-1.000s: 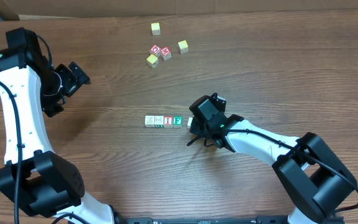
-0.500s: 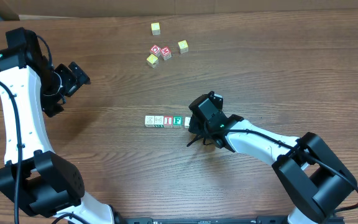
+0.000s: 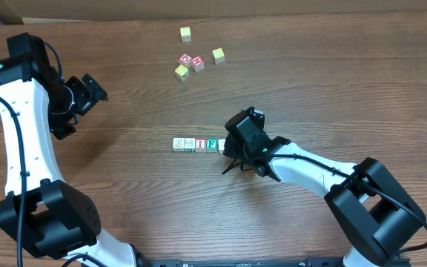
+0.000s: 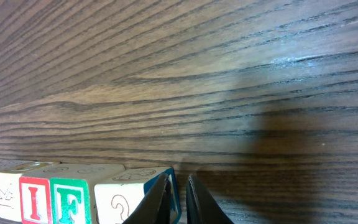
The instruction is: Flip 5 blocks
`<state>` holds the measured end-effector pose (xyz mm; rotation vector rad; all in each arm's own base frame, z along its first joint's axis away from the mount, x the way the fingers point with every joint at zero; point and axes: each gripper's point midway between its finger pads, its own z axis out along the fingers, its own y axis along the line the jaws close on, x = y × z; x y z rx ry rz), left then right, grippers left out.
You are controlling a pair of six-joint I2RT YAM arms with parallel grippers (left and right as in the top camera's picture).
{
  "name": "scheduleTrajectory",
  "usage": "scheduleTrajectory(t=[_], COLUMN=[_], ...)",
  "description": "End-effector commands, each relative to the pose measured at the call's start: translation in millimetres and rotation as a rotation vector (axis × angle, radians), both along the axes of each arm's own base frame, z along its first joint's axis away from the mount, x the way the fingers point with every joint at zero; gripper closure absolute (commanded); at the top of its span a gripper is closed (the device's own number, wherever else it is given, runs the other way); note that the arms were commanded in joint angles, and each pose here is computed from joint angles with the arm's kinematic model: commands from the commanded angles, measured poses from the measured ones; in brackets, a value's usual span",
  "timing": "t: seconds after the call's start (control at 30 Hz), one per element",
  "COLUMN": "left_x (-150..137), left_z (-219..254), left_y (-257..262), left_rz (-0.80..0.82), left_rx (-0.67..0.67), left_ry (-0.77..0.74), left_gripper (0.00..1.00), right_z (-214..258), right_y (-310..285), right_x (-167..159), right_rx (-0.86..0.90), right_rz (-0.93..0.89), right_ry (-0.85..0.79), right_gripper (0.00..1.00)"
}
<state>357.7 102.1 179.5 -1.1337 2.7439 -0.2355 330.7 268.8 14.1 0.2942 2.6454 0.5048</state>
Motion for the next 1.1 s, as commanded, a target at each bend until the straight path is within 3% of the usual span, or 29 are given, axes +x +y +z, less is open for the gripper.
scheduleTrajectory(t=[0.0,0.73,1.07], left_x=[3,3,3], left_z=[10,10,10], left_y=[1,1,1], left_rz=[-0.001,-0.001,-0.001], left_rx=[0.014,0.014,0.014], left_ry=[-0.031,-0.031,-0.031], left_gripper=[0.0,0.0,0.0], right_z=[-3,-7,-18], right_y=[0,1,-1], right_x=[-1,-8,-34], right_rx=[0.0,0.019,0.028], right_rz=[0.004,0.001,-0.008], right_ry=[0.004,0.051,0.189], right_gripper=[0.88,0.86,0.96])
